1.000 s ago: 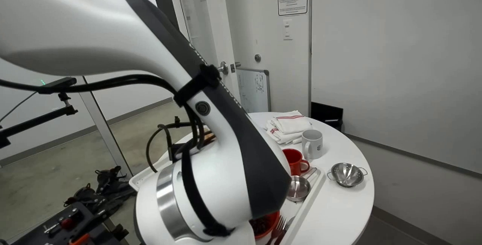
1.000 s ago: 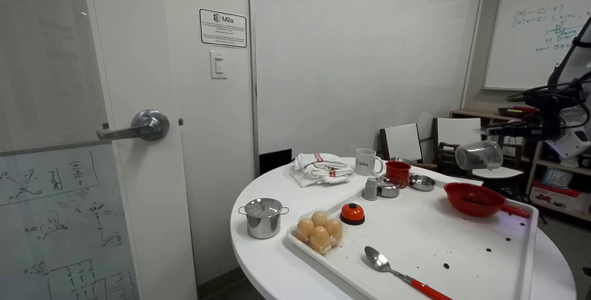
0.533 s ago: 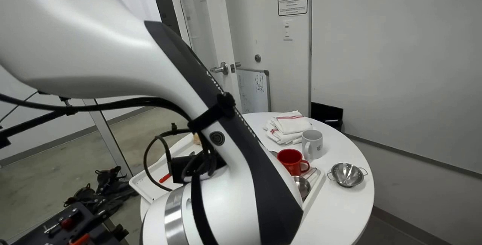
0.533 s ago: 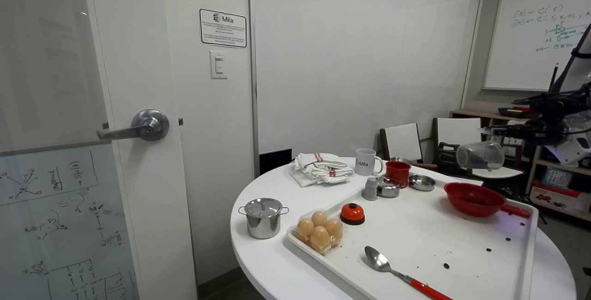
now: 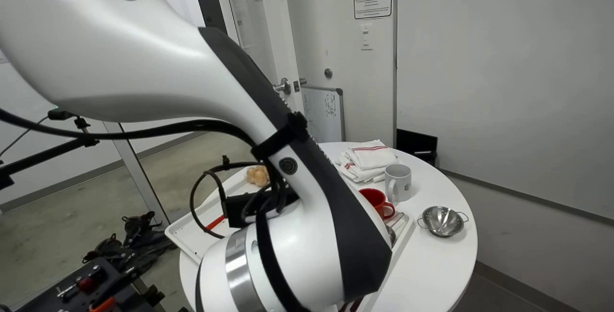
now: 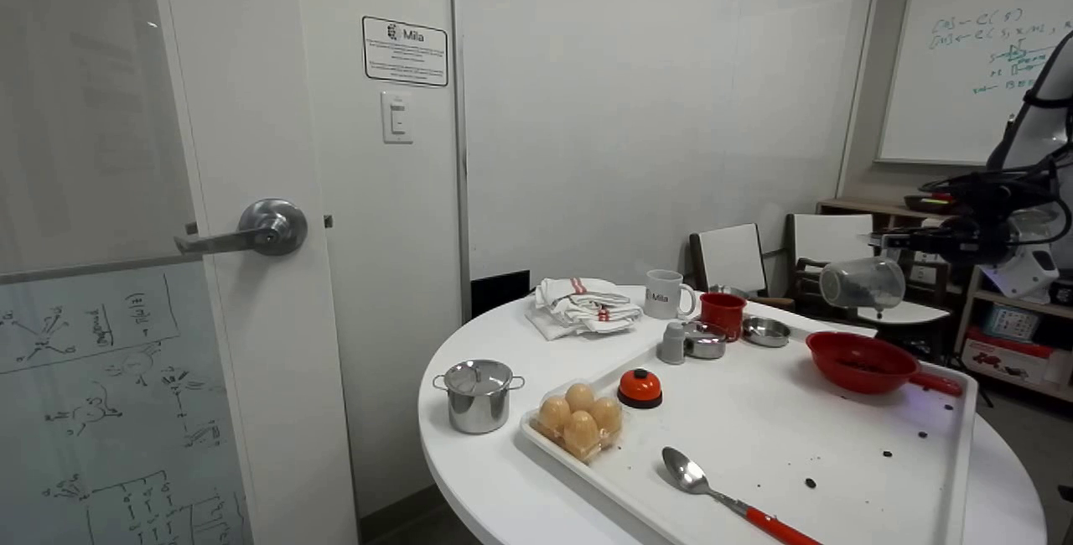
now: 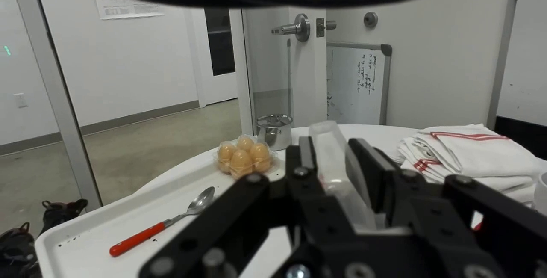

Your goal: Get the colourless jug and pour some of its contents into the brown bowl

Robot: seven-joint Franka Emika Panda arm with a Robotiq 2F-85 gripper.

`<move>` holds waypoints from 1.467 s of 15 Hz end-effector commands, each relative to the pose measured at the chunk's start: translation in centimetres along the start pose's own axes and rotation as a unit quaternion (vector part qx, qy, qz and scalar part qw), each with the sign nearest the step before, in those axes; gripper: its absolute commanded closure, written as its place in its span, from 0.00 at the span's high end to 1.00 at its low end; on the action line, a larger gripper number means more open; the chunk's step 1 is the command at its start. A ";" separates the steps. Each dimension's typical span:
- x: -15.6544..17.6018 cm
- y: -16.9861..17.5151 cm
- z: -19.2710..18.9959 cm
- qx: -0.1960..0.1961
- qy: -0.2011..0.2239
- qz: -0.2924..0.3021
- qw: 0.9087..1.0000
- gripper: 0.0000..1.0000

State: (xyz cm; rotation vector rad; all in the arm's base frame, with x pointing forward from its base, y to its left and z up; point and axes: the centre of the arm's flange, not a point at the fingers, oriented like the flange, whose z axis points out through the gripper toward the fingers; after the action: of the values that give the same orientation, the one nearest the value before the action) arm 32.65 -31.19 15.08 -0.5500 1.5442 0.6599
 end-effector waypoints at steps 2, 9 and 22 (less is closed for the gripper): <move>-2.1 -1.3 3.8 -0.019 0.063 -0.012 0.998 0.07; -5.4 -1.1 13.6 -0.058 0.246 -0.041 0.967 0.07; -2.0 3.8 34.3 -0.100 0.572 -0.028 0.814 0.07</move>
State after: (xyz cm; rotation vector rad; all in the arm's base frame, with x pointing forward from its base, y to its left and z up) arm 52.46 -5.92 17.51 -1.2519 2.4303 0.4356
